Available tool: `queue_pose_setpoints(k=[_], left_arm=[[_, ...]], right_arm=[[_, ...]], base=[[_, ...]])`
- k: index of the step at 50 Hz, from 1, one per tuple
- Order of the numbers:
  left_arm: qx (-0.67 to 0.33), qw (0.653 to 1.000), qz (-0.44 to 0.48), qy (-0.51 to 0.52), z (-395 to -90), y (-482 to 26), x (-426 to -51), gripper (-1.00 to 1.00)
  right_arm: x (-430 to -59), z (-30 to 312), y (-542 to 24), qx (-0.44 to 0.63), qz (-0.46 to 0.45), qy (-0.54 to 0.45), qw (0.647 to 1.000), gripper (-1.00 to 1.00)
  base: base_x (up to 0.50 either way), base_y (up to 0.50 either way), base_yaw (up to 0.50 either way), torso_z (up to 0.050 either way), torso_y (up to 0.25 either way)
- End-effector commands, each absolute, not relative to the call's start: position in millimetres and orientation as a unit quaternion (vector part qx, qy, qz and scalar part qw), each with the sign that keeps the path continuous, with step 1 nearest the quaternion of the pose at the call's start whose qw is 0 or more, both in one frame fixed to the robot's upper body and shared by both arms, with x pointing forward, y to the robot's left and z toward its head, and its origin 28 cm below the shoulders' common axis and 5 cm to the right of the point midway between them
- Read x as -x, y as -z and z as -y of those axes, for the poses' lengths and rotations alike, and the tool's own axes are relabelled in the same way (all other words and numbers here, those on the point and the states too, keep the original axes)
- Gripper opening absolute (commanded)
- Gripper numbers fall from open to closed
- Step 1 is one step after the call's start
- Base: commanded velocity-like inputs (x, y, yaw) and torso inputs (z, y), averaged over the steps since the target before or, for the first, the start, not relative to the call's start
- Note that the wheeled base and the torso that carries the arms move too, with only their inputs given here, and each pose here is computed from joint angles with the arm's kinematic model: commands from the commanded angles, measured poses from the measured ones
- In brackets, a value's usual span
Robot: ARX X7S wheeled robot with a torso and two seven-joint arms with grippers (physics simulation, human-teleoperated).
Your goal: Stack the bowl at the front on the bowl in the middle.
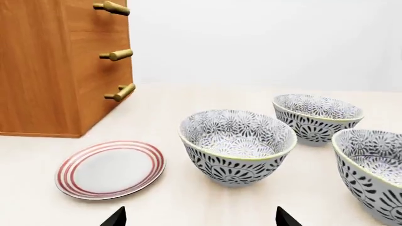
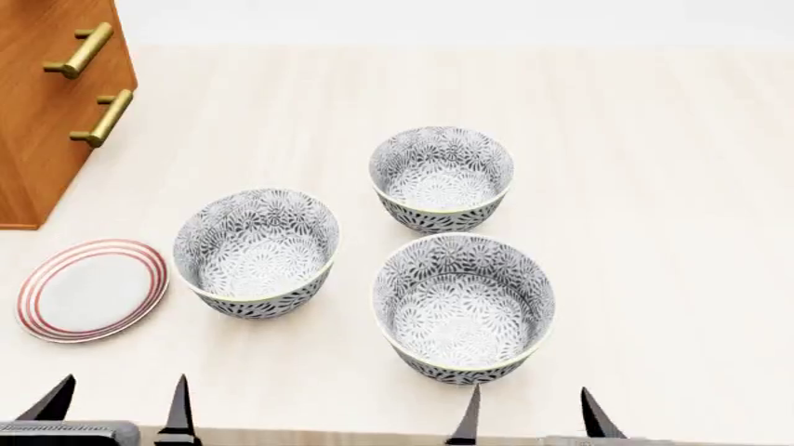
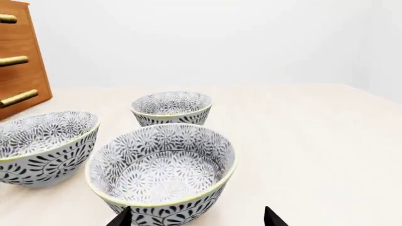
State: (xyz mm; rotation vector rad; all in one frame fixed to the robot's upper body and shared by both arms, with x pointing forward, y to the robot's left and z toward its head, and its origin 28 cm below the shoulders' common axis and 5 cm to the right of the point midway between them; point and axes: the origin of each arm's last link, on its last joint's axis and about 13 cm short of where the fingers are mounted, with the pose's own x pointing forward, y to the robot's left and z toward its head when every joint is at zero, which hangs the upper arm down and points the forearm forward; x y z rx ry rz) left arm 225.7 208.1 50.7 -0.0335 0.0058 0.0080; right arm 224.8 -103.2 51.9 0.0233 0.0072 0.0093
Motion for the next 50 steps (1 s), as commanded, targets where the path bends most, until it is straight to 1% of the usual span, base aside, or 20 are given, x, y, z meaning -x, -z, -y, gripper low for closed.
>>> queue_pose_setpoints(k=[1, 4, 11, 28, 42, 44, 46, 48, 50], left_arm=[[0.016, 1.0, 0.025, 0.012, -210.7, -114.4, -240.8, 1.0], [0.004, 0.999, 0.044, 0.015, -210.3, -131.8, -245.7, 1.0], [-0.006, 0.997, 0.077, 0.018, -209.2, -159.2, -253.2, 1.0], [-0.008, 0.996, 0.09, 0.007, -211.2, -158.7, -253.8, 1.0], [-0.013, 0.996, 0.09, 0.007, -210.3, -154.9, -256.2, 1.0], [-0.013, 0.996, 0.089, 0.007, -210.0, -154.8, -256.0, 1.0], [-0.013, 0.996, 0.089, 0.007, -210.3, -154.8, -256.0, 1.0], [-0.013, 0.996, 0.088, 0.006, -210.6, -154.4, -256.1, 1.0], [-0.012, 0.996, 0.088, 0.006, -210.6, -154.5, -255.3, 1.0]], right_arm=[[-236.7, 108.3, -114.5, -0.01, 0.015, -0.019, 1.0, 1.0], [-240.0, 107.5, -138.2, -0.003, 0.035, -0.017, 0.999, 1.0], [-247.1, 106.7, -157.1, 0.001, 0.05, -0.006, 0.999, 1.0], [-251.8, 106.9, -167.4, 0.011, 0.064, 0.017, 0.998, 1.0], [-253.8, 103.9, -163.3, 0.025, 0.065, 0.019, 0.997, 1.0], [-254.1, 103.9, -163.3, 0.014, 0.061, 0.013, 0.998, 1.0], [-256.2, 103.6, -163.1, 0.017, 0.055, 0.028, 0.998, 1.0], [-255.3, 103.0, -162.4, 0.022, 0.067, 0.031, 0.997, 1.0], [-254.2, 102.2, -162.8, 0.018, 0.055, 0.0, 0.998, 1.0]], base=[[0.0, 0.0, 0.0, 0.0, 0.0], [0.0, 0.0, 0.0, 0.0, 0.0], [0.0, 0.0, 0.0, 0.0, 0.0], [0.0, 0.0, 0.0, 0.0, 0.0], [0.0, 0.5, 0.0, 0.0, 0.0], [0.0, 0.43, 0.0, 0.0, 0.0], [0.0, 0.0, 0.0, 0.0, 0.0], [0.0, 0.0, 0.0, 0.0, 0.0], [0.0, 0.0, 0.0, 0.0, 0.0]])
